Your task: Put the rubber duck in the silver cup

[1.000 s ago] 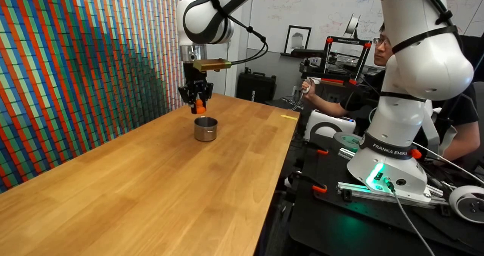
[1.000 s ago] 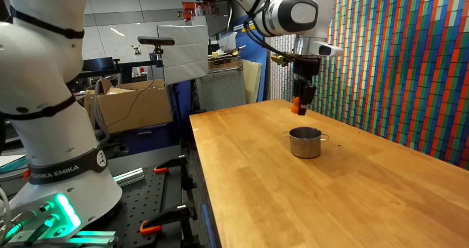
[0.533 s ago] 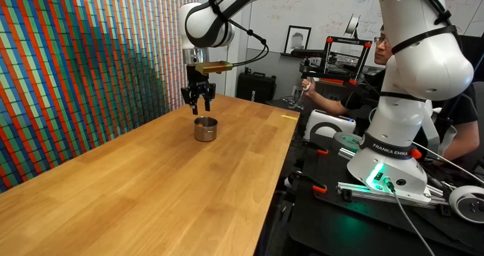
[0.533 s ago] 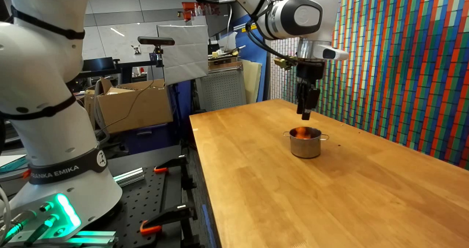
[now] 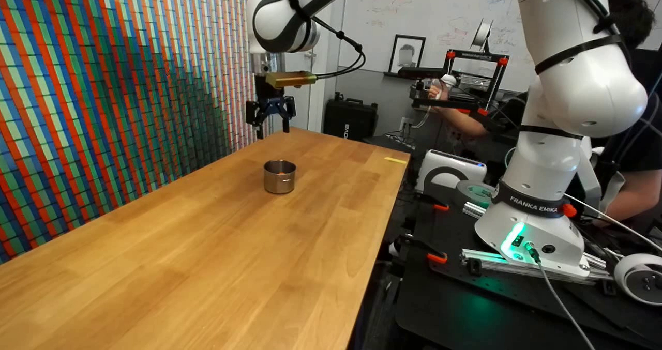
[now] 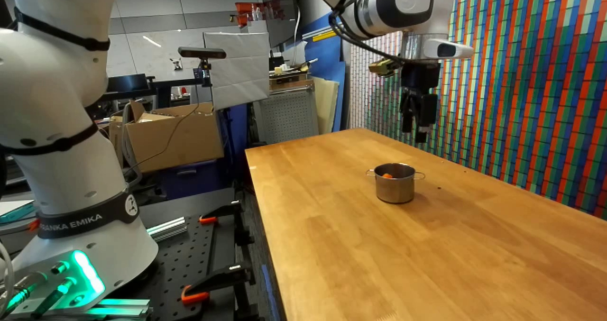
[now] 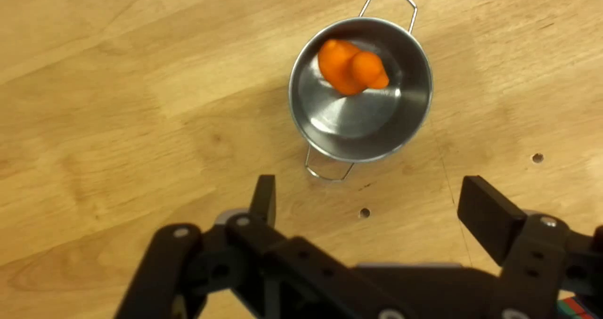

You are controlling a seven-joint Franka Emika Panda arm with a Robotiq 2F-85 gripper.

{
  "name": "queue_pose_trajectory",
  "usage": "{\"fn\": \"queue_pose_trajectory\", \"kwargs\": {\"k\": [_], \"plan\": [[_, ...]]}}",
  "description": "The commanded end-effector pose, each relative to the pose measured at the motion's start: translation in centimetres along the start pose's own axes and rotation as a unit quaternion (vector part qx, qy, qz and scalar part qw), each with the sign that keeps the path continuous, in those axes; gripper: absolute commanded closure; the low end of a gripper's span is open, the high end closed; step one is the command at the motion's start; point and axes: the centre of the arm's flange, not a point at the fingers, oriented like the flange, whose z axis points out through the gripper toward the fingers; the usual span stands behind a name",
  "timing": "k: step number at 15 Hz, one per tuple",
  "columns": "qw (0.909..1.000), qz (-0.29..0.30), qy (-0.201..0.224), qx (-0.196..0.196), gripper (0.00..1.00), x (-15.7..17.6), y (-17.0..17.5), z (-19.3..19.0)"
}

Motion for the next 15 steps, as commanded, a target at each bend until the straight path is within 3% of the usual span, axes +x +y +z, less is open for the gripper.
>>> {"fn": "queue_pose_trajectory", "kwargs": {"k": [1, 4, 11, 12, 15], "plan": [[0.9996, -0.016, 0.002, -0.023, 0.00, 1.2, 1.1, -5.4], [0.9988, -0.034, 0.001, -0.034, 0.00, 1.0, 2.1, -9.5], [0.9947, -0.102, -0.006, -0.010, 0.00, -0.4, 2.9, -17.5], [0.9964, -0.082, 0.003, -0.021, 0.00, -0.6, 2.6, -15.2], [0.9954, -0.094, 0.002, -0.019, 0.00, -0.9, 2.6, -16.5]]}}
